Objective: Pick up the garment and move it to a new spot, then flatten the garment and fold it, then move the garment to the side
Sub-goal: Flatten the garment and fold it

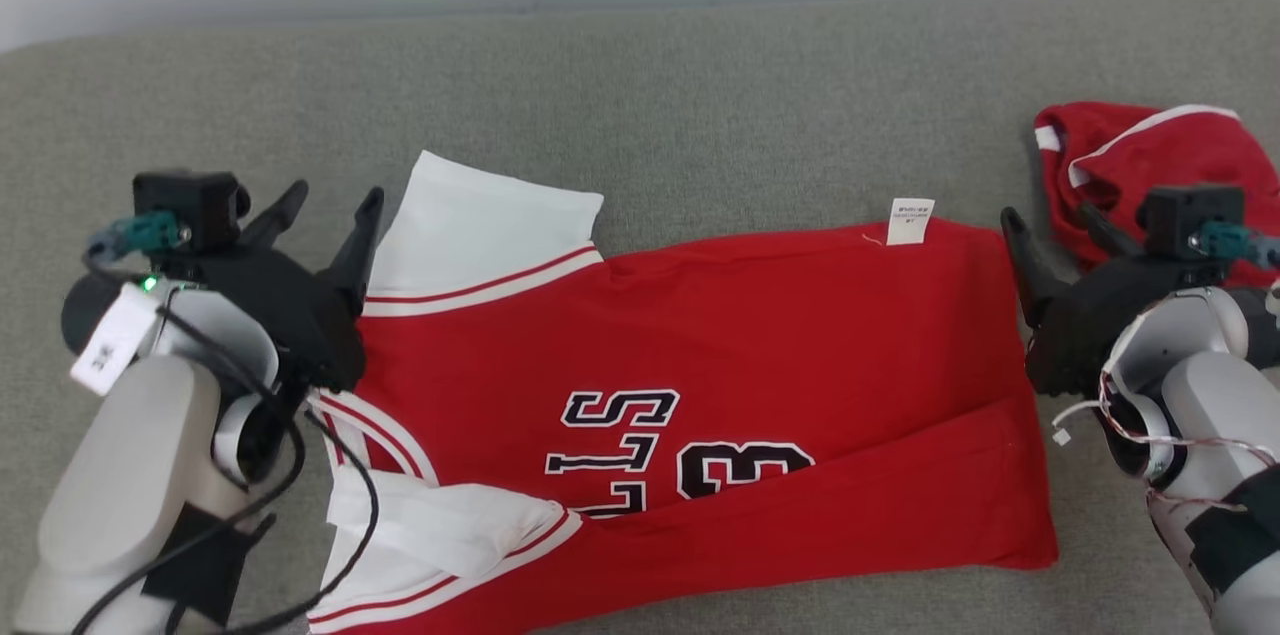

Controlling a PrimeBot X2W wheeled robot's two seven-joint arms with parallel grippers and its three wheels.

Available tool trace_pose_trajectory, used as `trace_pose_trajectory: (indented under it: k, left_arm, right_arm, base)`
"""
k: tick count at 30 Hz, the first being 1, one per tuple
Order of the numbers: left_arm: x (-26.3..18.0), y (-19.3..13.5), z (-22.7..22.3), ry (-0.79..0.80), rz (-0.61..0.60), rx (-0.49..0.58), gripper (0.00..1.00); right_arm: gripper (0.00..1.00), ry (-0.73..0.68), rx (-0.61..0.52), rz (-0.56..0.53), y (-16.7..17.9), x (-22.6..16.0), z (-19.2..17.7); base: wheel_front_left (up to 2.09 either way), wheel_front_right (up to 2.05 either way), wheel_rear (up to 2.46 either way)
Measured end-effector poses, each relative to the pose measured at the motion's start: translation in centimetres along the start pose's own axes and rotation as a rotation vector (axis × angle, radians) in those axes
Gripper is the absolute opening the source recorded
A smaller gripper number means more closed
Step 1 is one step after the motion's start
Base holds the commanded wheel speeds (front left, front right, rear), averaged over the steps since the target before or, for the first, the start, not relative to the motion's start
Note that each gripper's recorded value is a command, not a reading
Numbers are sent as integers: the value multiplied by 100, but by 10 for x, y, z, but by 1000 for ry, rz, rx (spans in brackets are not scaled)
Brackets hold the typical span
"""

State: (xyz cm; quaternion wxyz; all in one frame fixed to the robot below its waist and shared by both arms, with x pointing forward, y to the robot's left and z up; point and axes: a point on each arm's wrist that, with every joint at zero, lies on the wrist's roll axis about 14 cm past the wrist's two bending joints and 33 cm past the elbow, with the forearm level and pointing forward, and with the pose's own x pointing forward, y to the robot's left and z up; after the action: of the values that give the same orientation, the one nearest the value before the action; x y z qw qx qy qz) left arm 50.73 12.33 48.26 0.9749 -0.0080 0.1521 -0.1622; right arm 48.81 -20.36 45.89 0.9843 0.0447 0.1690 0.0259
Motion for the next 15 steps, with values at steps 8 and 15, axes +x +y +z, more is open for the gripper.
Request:
trace_pose_trajectory:
  k: [8,15]
  left_arm:
    - [36,7,-23,138,-9,13,100]
    - [57,28,-50,253,21,39,100]
  right_arm:
    - [100,118,4,17,8,29,-27]
    - [100,220,8,41,17,44,-58]
  base:
    - [0,0,0]
    - [0,0,0]
